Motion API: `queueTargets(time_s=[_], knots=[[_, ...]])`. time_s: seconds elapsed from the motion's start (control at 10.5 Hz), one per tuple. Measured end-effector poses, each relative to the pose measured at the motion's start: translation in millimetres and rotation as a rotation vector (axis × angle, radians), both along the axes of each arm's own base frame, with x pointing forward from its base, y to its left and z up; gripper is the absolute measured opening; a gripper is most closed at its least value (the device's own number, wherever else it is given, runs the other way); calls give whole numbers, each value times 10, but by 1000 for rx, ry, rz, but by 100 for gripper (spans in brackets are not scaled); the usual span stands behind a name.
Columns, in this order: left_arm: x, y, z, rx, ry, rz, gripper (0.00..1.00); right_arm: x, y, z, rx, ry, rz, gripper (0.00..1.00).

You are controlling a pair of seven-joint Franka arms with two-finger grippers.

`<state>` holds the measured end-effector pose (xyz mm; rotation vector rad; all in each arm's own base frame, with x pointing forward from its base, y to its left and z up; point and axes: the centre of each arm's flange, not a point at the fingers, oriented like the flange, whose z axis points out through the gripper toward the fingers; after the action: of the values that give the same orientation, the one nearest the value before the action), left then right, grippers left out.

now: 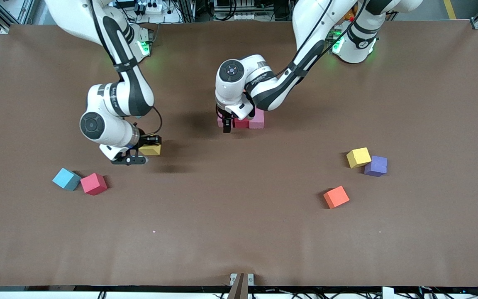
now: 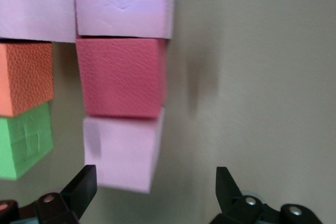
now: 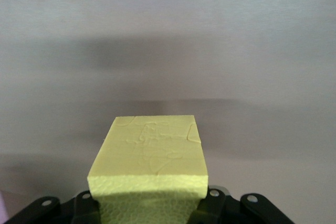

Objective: Form number 2 with 11 blocks
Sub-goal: 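Lift the yellow cube with the right gripper while the left releases lavender, then set yellow by the column with the right gripper while the left reaches orange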

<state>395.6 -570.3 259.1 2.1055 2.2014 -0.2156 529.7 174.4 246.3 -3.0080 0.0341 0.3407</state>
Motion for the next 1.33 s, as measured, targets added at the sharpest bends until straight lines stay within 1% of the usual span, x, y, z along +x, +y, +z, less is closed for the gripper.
queueTargets(time_s=[0.29, 0.48, 0.67, 0.86, 0.95, 1.14, 1.33], knots=[[198, 167, 850, -27, -70, -53, 100, -23, 360, 50, 17, -14, 34, 59], [365, 374, 1140, -10, -107, -125, 100, -79, 755, 112, 8, -24, 19, 59], [722, 751, 1267, 18, -133, -230, 100, -120, 1154, 150, -11, -34, -33, 59], [1124, 1192, 1334, 33, -165, -357, 100, -194, 1552, 117, 10, -31, -61, 59], [1264, 1376, 1338, 45, -173, -441, 100, -258, 1750, 71, 28, -25, -68, 59], [1420, 1662, 1314, 77, -157, -626, 100, -327, 2049, 3, 29, -28, -94, 59], [1585, 1966, 1285, 93, -147, -843, 100, -349, 2287, -78, 9, -35, -116, 59]])
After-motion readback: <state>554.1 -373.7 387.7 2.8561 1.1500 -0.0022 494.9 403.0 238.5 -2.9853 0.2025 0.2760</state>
